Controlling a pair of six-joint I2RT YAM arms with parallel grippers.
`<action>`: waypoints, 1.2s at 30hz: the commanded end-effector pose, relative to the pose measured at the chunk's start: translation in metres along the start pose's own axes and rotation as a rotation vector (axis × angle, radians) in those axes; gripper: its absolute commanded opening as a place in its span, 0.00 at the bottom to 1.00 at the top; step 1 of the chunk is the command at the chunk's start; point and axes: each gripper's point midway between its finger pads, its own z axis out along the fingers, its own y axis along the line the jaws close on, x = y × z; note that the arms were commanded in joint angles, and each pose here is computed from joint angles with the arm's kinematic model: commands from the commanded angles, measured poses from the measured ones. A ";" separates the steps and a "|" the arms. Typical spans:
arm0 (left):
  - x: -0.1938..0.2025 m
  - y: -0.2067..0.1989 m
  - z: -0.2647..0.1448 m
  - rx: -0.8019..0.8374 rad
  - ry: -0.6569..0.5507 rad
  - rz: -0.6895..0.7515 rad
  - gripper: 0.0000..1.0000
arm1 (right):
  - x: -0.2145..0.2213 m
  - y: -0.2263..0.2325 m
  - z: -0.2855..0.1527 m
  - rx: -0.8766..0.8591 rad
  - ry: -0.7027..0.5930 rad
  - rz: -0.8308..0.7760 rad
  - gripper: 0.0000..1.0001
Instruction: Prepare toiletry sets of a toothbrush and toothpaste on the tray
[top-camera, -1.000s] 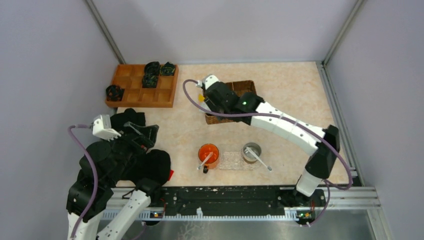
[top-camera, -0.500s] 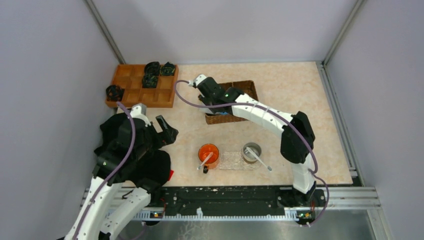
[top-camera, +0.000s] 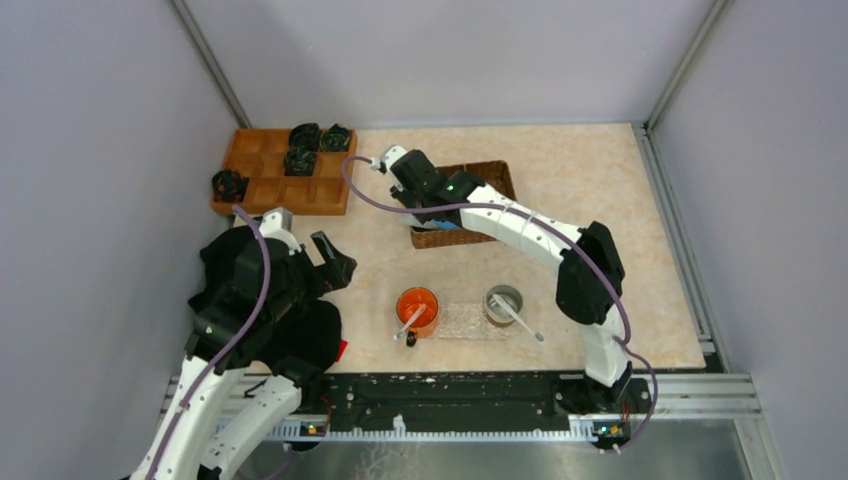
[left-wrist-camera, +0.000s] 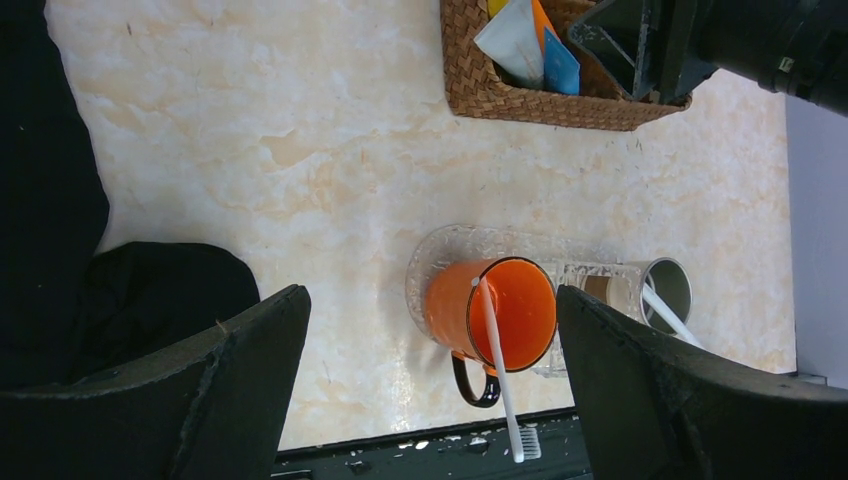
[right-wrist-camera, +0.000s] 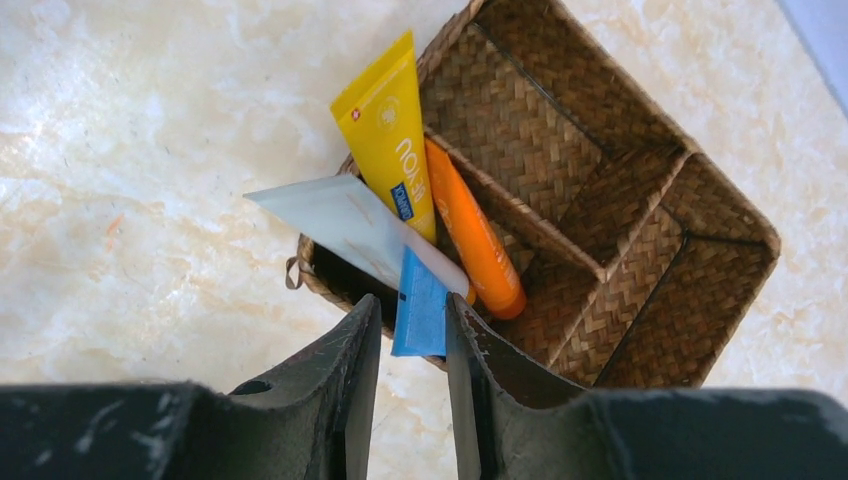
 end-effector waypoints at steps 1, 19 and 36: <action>-0.001 -0.002 0.004 0.012 -0.005 0.014 0.99 | 0.004 0.003 0.002 -0.020 -0.007 0.021 0.30; -0.002 0.003 -0.003 -0.002 -0.023 0.015 0.99 | 0.020 -0.009 0.035 0.047 0.084 0.036 0.12; 0.002 0.000 0.004 0.013 -0.009 0.007 0.99 | -0.054 -0.075 -0.084 0.182 -0.248 0.180 0.00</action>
